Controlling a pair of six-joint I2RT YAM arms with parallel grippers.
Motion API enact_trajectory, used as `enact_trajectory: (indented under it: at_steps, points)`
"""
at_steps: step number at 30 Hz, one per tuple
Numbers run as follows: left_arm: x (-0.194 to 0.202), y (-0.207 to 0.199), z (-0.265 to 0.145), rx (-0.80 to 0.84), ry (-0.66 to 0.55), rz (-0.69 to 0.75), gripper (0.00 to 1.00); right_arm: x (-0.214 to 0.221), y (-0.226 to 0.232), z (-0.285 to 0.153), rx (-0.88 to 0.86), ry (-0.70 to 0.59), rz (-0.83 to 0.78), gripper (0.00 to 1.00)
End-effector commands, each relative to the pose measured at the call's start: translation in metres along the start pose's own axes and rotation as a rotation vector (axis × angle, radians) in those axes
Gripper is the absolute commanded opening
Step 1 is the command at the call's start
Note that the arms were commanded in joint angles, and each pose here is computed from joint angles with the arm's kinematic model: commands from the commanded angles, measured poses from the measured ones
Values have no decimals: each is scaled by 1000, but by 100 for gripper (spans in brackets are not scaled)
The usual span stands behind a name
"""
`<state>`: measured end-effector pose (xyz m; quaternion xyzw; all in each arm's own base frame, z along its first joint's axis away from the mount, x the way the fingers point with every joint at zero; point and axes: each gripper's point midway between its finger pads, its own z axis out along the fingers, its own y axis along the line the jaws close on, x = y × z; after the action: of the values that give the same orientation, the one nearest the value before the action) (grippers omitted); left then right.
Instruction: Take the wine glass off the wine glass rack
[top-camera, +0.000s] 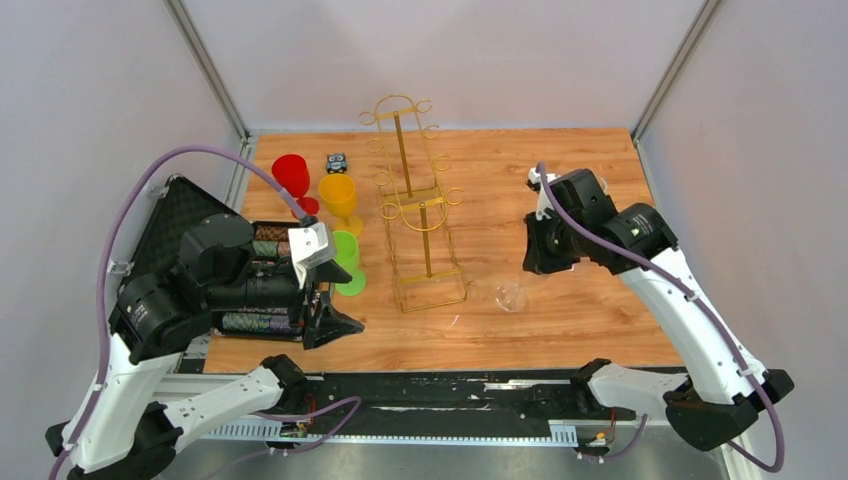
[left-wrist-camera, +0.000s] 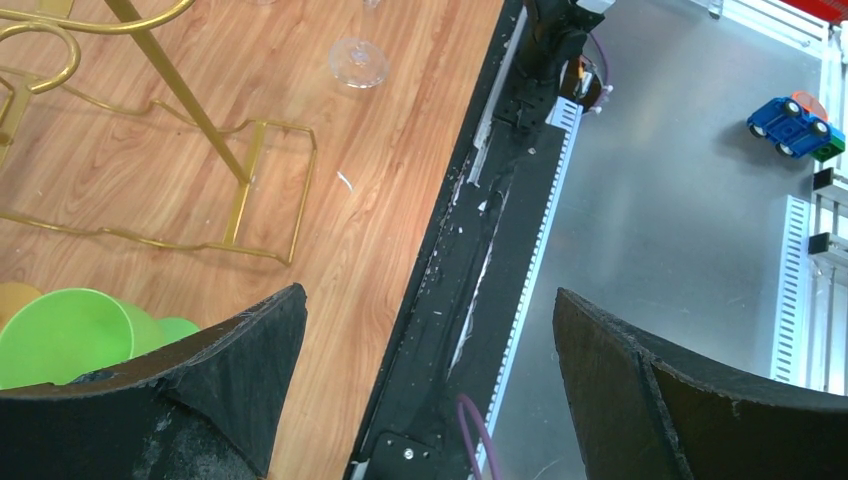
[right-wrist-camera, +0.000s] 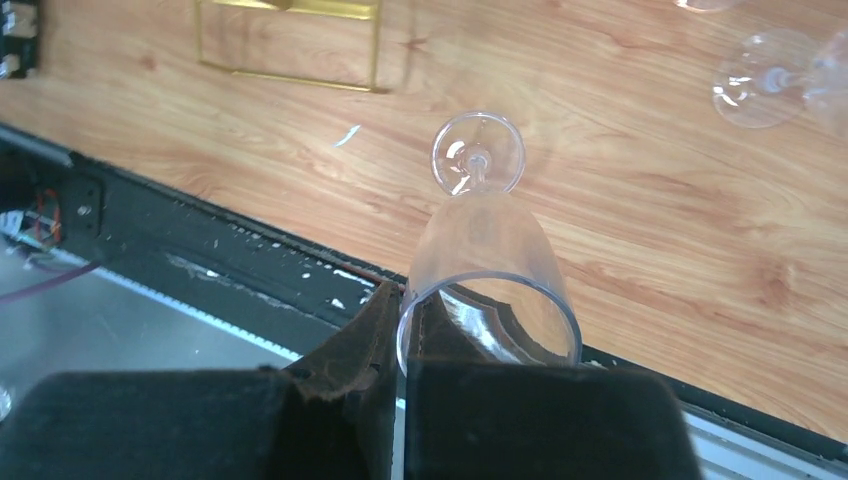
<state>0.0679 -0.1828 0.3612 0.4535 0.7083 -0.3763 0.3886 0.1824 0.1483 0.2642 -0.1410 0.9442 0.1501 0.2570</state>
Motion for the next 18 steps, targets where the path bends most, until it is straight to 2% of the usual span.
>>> enact_trajectory:
  at_steps: [1,12,18]
  points:
    - [-10,-1,0,4,-40,24,100,-22,-25,10,106,-74,26,0]
    - [-10,5,3,-18,-30,19,100,-49,-76,32,189,-119,111,0]
    - [-11,6,4,-24,-29,19,100,-55,-79,46,141,-98,137,0]
